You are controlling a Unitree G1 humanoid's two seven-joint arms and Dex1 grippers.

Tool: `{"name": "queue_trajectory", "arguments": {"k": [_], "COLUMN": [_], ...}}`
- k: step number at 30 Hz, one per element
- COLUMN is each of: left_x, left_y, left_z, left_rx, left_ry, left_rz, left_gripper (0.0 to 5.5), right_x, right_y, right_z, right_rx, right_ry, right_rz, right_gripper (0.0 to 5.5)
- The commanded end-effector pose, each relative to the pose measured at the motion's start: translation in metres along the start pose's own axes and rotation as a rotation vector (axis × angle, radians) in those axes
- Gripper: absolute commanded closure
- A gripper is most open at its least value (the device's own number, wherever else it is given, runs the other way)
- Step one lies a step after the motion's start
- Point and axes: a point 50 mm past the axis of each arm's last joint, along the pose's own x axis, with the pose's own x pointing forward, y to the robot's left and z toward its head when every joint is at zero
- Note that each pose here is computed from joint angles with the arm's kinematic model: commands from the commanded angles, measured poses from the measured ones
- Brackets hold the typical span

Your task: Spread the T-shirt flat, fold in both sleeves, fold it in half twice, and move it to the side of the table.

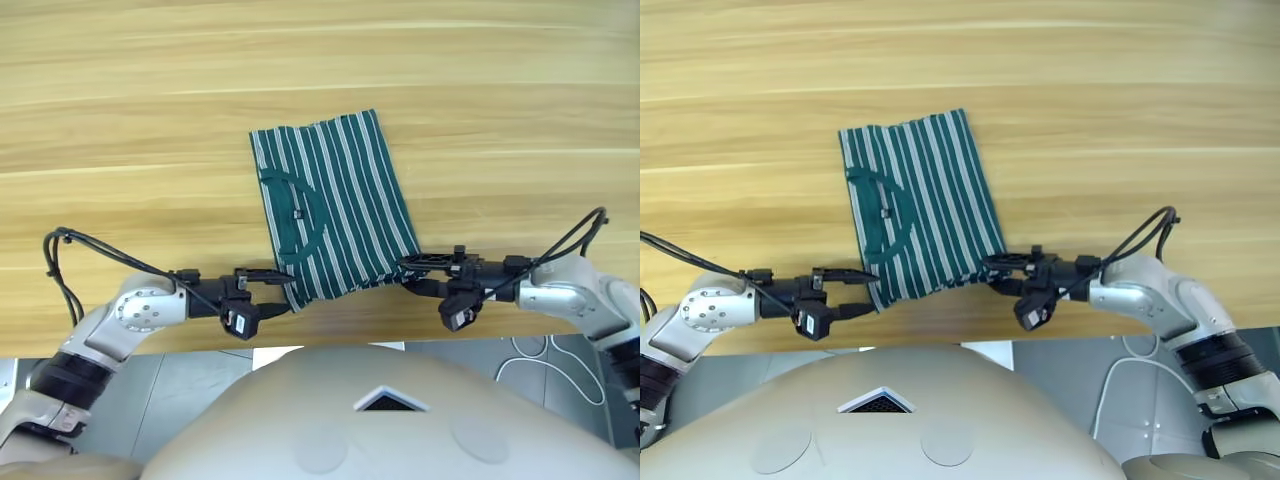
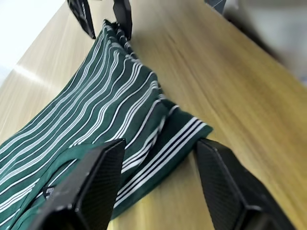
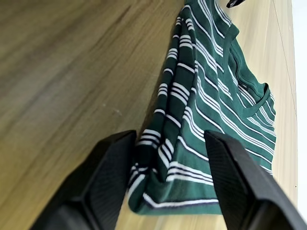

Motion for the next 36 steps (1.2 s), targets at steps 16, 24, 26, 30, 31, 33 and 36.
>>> {"name": "queue_trajectory", "arguments": {"k": [16, 24, 26, 30, 31, 33, 36], "left_x": [0.015, 0.017, 0.017, 0.017, 0.017, 0.017, 0.017], "left_y": [-0.023, -0.023, -0.023, -0.023, -0.023, -0.023, -0.022], "left_z": [-0.017, -0.019, -0.019, -0.02, -0.02, -0.021, -0.022], "left_rx": [-0.067, -0.063, -0.062, -0.064, -0.064, -0.064, -0.063], "left_ry": [0.063, 0.052, 0.049, 0.051, 0.052, 0.054, 0.059], "left_rz": [-0.134, -0.14, -0.143, -0.145, -0.144, -0.141, -0.141], "left_gripper": [2.83, 2.83, 2.83, 2.83, 2.83, 2.83, 2.83], "right_x": [-0.044, -0.016, -0.011, -0.008, -0.007, -0.007, -0.008], "right_y": [-0.003, 0.008, 0.007, 0.013, 0.013, 0.012, 0.012], "right_z": [-0.01, -0.021, -0.016, -0.011, -0.01, -0.01, -0.015], "right_rx": [0.032, 0.052, 0.055, 0.067, 0.067, 0.071, 0.068], "right_ry": [0.198, 0.117, 0.078, 0.045, 0.039, 0.035, 0.058], "right_rz": [0.014, 0.083, 0.088, 0.097, 0.096, 0.085, 0.07], "right_gripper": [2.85, 2.85, 2.85, 2.85, 2.85, 2.85, 2.85]}}
